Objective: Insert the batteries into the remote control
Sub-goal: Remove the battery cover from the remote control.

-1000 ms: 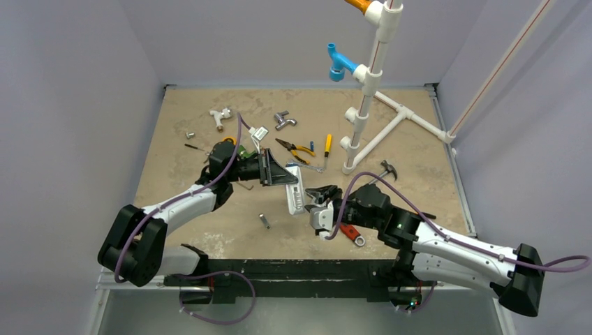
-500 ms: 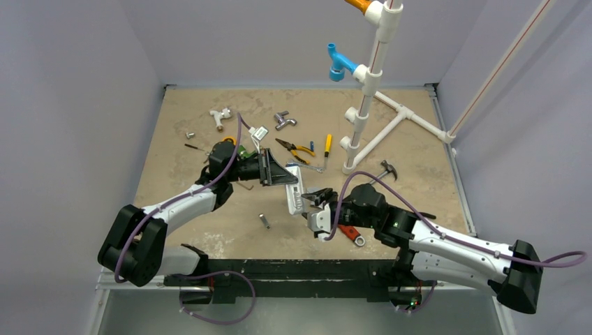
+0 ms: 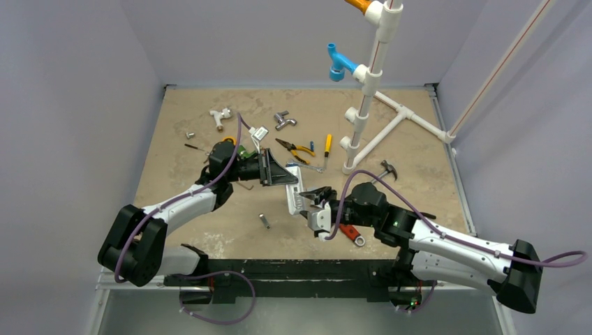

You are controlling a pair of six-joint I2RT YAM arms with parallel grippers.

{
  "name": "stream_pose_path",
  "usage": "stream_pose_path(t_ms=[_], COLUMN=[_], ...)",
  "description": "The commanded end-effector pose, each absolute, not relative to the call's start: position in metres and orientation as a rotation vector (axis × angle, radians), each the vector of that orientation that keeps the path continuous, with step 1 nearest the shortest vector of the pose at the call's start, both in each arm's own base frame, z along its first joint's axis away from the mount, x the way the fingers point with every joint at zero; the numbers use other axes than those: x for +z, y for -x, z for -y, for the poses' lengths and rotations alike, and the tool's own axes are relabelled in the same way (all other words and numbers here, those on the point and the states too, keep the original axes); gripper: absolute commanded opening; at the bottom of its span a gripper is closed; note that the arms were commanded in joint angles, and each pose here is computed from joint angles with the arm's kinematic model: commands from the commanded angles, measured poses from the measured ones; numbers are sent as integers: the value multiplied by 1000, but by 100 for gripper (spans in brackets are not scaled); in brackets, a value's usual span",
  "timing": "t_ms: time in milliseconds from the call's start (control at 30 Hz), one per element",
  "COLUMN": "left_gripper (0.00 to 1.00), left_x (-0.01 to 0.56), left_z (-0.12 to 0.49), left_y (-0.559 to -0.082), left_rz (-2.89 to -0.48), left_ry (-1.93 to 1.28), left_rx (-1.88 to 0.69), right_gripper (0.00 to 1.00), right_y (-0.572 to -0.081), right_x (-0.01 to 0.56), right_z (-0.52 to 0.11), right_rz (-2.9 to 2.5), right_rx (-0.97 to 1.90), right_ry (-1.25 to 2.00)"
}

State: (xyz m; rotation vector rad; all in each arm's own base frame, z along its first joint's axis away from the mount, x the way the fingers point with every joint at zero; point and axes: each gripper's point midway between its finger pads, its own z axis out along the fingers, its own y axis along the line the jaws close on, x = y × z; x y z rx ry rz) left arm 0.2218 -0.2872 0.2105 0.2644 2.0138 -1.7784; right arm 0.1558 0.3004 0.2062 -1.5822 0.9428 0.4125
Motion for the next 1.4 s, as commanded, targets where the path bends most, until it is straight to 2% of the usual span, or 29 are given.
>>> stream_pose_path(t_ms=[0,1367], left_gripper=[0,0], left_x=[228,230], left_z=[290,290], left_y=[-220,-220], left_rz=[-1930,-1926], left_ry=[-346,-352], left_rx=[-1791,-1794], right_gripper=[50,48], right_y=[-154,-172], right_x=[246,243], right_z=[-308,-309], right_rz=[-855,-870], right_rx=[436,336], right_ry=[1512,1505])
